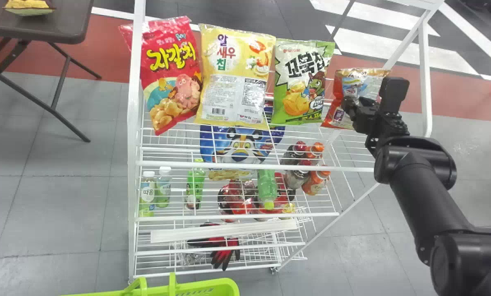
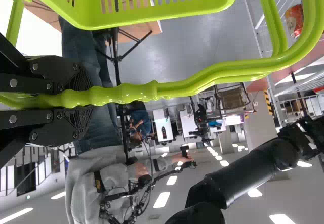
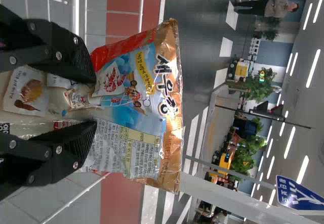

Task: Hold basket handle with left hand then pick Saewookkang with right hand and place into basket

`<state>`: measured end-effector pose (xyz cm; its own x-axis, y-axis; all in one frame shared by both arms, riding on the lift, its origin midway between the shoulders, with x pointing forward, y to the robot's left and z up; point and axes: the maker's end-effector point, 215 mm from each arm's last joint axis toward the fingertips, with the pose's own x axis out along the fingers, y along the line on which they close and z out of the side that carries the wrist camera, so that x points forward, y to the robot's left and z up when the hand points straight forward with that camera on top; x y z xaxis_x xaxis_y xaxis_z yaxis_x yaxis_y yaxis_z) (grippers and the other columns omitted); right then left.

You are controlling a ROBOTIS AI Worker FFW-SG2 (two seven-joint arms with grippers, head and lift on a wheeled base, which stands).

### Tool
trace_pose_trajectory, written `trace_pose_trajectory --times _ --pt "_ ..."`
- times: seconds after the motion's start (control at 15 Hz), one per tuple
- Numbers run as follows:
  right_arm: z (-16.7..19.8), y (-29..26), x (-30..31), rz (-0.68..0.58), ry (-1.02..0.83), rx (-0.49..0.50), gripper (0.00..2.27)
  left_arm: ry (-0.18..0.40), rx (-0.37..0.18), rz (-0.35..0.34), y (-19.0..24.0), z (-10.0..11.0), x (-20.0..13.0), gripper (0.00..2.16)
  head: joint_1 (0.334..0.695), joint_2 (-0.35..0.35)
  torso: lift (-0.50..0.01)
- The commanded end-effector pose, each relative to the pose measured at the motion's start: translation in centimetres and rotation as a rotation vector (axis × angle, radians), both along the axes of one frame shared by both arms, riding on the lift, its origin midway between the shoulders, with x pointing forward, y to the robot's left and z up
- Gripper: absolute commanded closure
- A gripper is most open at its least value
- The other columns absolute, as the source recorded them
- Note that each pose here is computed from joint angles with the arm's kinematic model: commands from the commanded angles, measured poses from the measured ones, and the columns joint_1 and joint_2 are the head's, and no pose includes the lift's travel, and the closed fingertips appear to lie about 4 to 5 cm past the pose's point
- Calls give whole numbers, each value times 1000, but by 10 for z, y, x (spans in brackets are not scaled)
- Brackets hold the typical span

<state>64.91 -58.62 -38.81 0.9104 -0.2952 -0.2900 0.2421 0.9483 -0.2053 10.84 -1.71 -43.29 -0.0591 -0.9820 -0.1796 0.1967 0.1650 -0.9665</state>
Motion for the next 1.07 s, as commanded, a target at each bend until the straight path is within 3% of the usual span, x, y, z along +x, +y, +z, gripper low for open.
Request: trace_pose_trajectory --times 0.0,0.53,1.0 --pt "3 4 -7 1 -37 19 2223 0 0 4 -1 0 0 1794 695 -350 -19" --pt "60 42 -32 49 -148 11 2223 -6 0 13 -3 0 1 1794 695 -350 -19" --pt "109 89 -104 109 -111 97 2219 -28 0 17 -3 5 6 1794 695 -350 -19"
